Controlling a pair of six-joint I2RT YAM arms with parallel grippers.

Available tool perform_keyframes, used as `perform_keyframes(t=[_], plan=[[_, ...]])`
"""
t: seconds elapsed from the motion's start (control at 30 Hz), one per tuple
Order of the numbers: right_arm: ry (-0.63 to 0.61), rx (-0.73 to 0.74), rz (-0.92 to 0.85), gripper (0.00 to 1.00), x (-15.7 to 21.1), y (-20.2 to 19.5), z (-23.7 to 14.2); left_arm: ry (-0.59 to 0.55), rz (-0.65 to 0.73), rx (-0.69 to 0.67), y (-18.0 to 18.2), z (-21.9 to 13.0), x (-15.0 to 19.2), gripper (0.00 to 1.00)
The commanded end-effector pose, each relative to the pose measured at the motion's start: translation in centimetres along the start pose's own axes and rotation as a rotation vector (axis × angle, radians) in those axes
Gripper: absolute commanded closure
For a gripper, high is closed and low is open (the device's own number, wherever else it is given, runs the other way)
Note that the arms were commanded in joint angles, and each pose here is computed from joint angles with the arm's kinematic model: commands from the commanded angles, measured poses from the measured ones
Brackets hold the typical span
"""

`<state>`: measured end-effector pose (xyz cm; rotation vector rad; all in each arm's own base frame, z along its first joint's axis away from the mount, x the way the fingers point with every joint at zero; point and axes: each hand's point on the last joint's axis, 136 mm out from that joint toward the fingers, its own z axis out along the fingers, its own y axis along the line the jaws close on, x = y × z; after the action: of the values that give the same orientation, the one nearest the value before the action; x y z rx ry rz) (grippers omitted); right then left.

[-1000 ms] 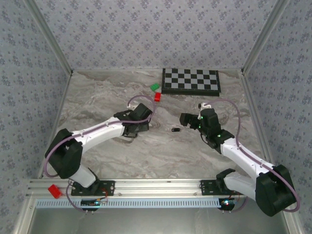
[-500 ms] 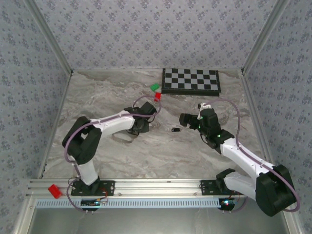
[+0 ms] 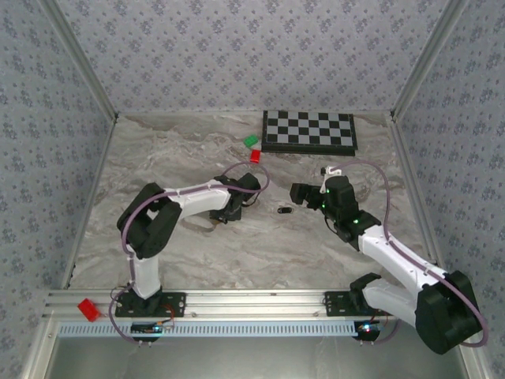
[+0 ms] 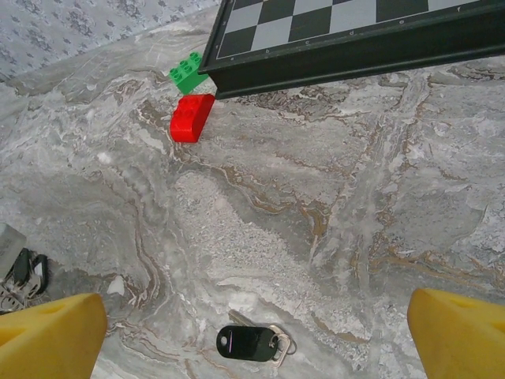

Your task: Put the keys on the keyring

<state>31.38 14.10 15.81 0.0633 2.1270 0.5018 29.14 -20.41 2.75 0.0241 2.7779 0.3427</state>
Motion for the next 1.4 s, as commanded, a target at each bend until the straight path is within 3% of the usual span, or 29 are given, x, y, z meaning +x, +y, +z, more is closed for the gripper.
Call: perform_keyframes(t=[0.0,0.23,0.33,0.53,0.7,0.77,0.93,1.1,1.37], plan=[[-0.011,-0.010,-0.020,0.01,-0.2,0.4,-0.3,-0.013,0.016,-0.055,0.6,-0.1,-0.5,0.65],[-0.008,-0.011,-0.022,0.01,-0.1,0.4,-0.3,-0.011,0.021,-0.064,0.3,0.5,-0.5,0.64],[-0.007,-0.012,-0.022,0.01,0.0,0.5,-0.2,-0.021,0.018,-0.072,0.4,0.4,-0.8,0.83],[-0.005,-0.013,-0.027,0.01,0.0,0.6,-0.2,-0.043,0.010,-0.050,0.3,-1.1,-1.1,0.83],[-0.005,-0.016,-0.029,0.00,0.1,0.7,-0.2,-0.068,0.019,-0.051,0.5,-2.2,-1.2,0.99],[-0.005,-0.015,-0.029,0.00,0.1,0.7,-0.2,-0.074,0.017,-0.060,0.8,-2.3,-1.3,0.97],[-0.006,-0.015,-0.033,0.01,0.1,0.8,-0.2,-0.091,0.022,-0.089,1.4,-2.3,-1.5,0.77],[-0.005,-0.015,-0.034,0.01,0.2,0.7,-0.2,-0.076,-0.033,-0.084,2.0,-1.3,-2.1,0.71],[-0.005,-0.017,-0.037,0.01,0.2,0.8,-0.1,-0.057,-0.044,-0.118,2.2,0.5,-2.1,0.68]])
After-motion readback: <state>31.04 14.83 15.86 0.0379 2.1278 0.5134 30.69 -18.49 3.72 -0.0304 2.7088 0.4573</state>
